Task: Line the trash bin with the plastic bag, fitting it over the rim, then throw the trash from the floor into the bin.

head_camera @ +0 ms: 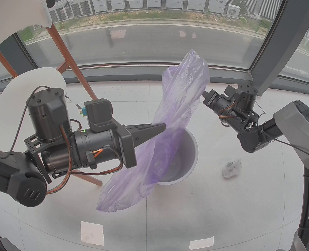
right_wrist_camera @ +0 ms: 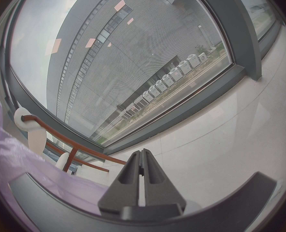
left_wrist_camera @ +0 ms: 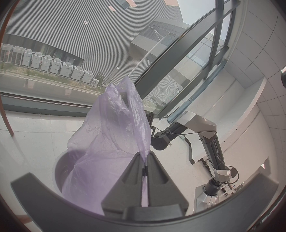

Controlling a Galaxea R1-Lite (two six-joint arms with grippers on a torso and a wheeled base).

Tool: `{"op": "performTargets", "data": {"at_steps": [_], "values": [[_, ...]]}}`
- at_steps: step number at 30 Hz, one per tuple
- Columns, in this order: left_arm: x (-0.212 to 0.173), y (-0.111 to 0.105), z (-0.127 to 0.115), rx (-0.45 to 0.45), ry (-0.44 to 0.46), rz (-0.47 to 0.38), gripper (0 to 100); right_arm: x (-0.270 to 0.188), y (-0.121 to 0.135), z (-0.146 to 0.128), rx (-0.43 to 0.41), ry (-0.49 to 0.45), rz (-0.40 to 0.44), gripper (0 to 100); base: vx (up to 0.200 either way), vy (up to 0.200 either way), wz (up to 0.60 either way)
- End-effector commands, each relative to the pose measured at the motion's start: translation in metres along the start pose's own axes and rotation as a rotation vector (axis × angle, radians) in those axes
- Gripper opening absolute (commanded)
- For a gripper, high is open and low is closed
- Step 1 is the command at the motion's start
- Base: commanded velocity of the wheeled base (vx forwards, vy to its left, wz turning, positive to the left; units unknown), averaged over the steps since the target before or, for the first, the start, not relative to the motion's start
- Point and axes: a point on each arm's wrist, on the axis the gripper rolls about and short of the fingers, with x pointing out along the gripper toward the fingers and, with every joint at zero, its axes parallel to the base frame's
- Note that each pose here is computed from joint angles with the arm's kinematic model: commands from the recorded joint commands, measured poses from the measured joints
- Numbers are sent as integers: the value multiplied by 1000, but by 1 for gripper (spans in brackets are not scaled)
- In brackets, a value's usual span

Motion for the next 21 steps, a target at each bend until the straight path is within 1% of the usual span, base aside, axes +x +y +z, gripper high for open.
{"op": "performTargets", "data": {"at_steps": [1, 4, 6, 7, 8, 11, 12, 13, 14, 15, 17, 21], "values": [[0, 1, 0, -2, 0, 5, 0, -4, 10, -32, 9, 53, 30, 0, 0, 0, 0], [0, 2, 0, -1, -2, 7, 0, -12, 19, -46, 9, 79, 55, 0, 0, 0, 0], [0, 3, 1, -1, -3, 8, 0, -21, 29, -55, 11, 104, 79, 0, 0, 0, 0], [0, 3, 1, -1, -4, 11, 0, -21, 29, -55, 11, 104, 79, 0, 0, 0, 0], [1, 4, 1, 0, -6, 16, 0, -32, 41, -67, 16, 152, 105, 0, 0, 0, 0], [0, 8, 6, 9, -26, 27, 0, -49, 55, -83, 23, 234, 131, 0, 0, 0, 0], [0, 9, 8, 11, -31, 31, 0, -53, 57, -89, 23, 260, 131, 0, 0, 0, 0], [1, 11, 8, 11, -32, 35, 0, -53, 57, -89, 23, 260, 131, 0, 0, 0, 0], [1, 13, 9, 12, -34, 39, 0, -61, 62, -99, 24, 302, 138, 0, 0, 0, 0], [1, 14, 9, 10, -35, 42, 0, -63, 63, -103, 25, 319, 138, 0, 0, 0, 0], [1, 15, 9, 8, -33, 41, 0, -64, 63, -106, 23, 325, 139, 0, 0, 0, 0], [14, 23, 8, -47, -33, 42, 0, -71, 67, -120, 21, 376, 138, 0, 0, 0, 0]]}}
